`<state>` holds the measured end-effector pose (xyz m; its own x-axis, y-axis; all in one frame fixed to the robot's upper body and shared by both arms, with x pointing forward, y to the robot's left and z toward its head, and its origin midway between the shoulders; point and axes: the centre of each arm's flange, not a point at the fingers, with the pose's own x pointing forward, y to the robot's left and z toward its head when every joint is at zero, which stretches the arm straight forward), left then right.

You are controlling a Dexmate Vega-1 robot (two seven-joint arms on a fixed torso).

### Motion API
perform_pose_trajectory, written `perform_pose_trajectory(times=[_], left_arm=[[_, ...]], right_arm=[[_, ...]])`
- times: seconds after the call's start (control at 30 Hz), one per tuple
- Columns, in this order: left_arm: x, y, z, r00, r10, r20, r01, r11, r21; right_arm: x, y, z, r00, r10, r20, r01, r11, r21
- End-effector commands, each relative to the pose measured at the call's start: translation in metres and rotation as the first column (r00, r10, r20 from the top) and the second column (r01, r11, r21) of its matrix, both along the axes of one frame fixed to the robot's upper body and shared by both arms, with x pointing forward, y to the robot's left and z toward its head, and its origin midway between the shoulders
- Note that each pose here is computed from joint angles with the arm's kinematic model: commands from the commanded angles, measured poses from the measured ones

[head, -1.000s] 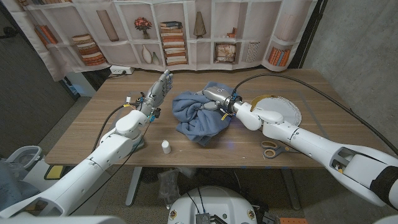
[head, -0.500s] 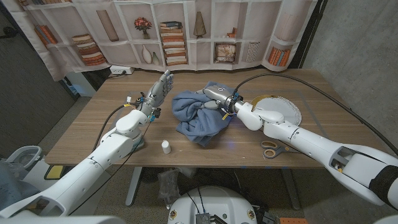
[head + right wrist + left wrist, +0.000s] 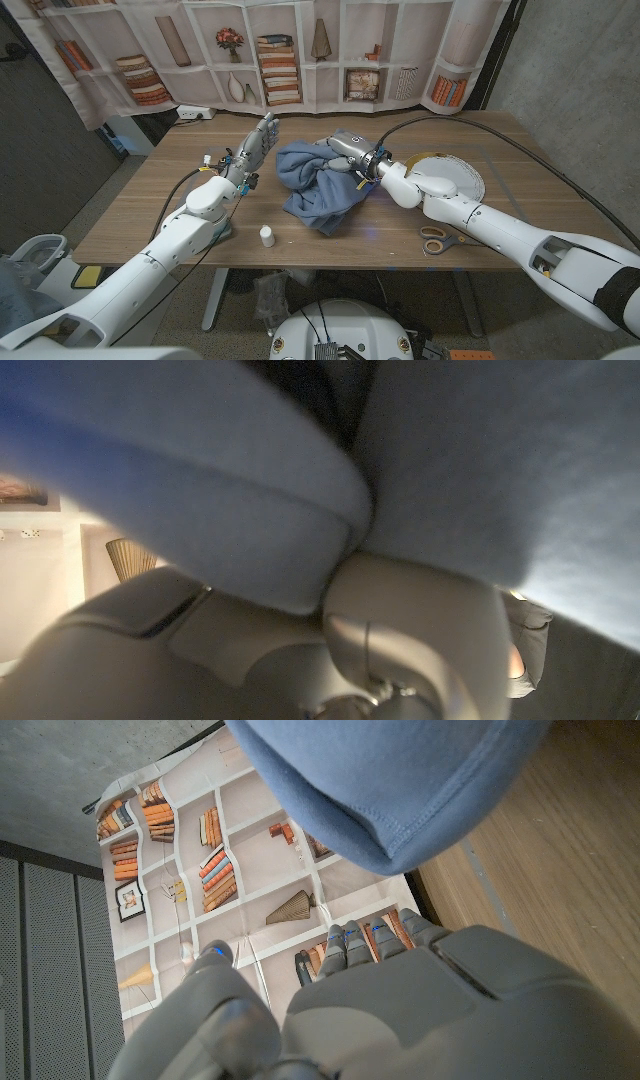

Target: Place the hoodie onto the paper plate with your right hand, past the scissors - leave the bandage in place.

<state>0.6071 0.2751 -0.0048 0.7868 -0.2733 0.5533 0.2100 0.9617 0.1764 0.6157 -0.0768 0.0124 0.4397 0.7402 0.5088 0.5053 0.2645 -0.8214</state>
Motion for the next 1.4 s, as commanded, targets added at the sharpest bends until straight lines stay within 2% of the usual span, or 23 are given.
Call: perform_pose_trajectory(times=[0.03,0.6,0.93,1.4], left_arm=[[-0.001,0.002,0.002,1.0,0.0,0.002,0.0,1.0,0.002],[-0.003,0.002,0.001,1.0,0.002,0.004,-0.002,1.0,0.002],[-0.005,0.003,-0.001,1.0,0.005,0.002,-0.005,1.0,-0.001],[-0.008,0.002,-0.003,1.0,0.002,0.005,-0.002,1.0,0.001]], right_arm=[[-0.009,-0.001,0.011,0.998,0.015,0.061,-0.017,0.999,0.028],[-0.018,0.0,0.038,0.992,0.04,0.122,-0.046,0.998,0.044],[-0.024,-0.002,0.05,0.985,0.043,0.166,-0.054,0.997,0.061],[-0.038,-0.003,0.065,0.982,0.056,0.182,-0.072,0.994,0.086]])
